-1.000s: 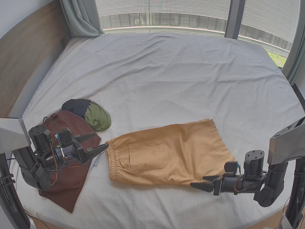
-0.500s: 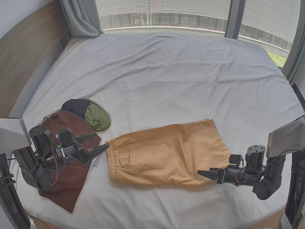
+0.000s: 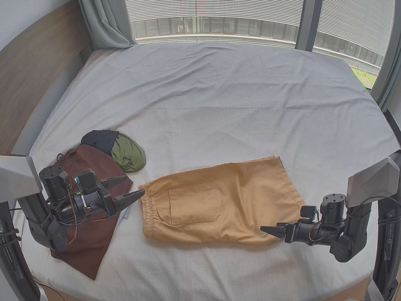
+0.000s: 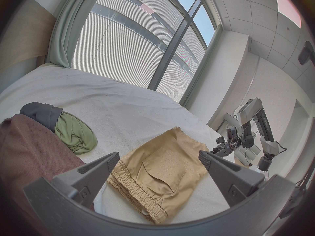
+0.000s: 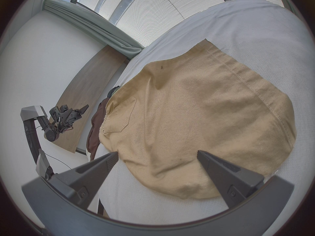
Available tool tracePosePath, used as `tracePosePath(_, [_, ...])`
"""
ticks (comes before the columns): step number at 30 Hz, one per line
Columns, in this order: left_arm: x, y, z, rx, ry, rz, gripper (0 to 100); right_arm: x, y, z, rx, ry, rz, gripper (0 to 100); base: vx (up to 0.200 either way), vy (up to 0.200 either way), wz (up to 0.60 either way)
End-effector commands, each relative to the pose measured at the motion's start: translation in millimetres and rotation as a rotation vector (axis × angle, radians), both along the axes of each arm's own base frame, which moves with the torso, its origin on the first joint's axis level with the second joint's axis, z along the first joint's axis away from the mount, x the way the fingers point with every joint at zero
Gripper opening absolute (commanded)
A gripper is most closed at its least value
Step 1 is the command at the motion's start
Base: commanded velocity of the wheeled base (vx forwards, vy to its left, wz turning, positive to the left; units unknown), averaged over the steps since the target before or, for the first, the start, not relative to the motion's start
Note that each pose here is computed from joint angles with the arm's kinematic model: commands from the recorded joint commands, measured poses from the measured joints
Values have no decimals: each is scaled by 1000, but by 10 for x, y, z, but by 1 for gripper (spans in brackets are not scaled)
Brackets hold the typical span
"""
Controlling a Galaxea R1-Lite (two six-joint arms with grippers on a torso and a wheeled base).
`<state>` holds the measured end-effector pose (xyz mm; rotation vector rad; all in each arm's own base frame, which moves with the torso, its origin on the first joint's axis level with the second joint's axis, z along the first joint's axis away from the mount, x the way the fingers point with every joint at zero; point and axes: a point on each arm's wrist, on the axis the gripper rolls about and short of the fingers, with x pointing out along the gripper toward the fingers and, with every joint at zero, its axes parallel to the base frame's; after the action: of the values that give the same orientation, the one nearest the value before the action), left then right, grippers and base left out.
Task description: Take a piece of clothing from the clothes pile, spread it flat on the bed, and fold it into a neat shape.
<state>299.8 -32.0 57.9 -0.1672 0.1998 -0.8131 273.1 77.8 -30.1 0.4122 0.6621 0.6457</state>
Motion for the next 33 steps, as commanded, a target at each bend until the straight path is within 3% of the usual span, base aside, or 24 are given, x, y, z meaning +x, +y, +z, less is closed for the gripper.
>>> tracePosePath(1, [8, -3, -1, -1, -2, -1, 100, 9, -24, 4, -2, -3, -11, 100, 0, 0, 0])
tracePosePath(20, [-4, -16, -14, -1, 7, -4, 100, 228, -285, 14, 6, -57, -111, 100, 0, 0, 0])
tracePosePath(33, [-33, -11, -70, 4, 29, -11, 100, 133, -196, 276, 6, -135, -55, 100, 0, 0, 0])
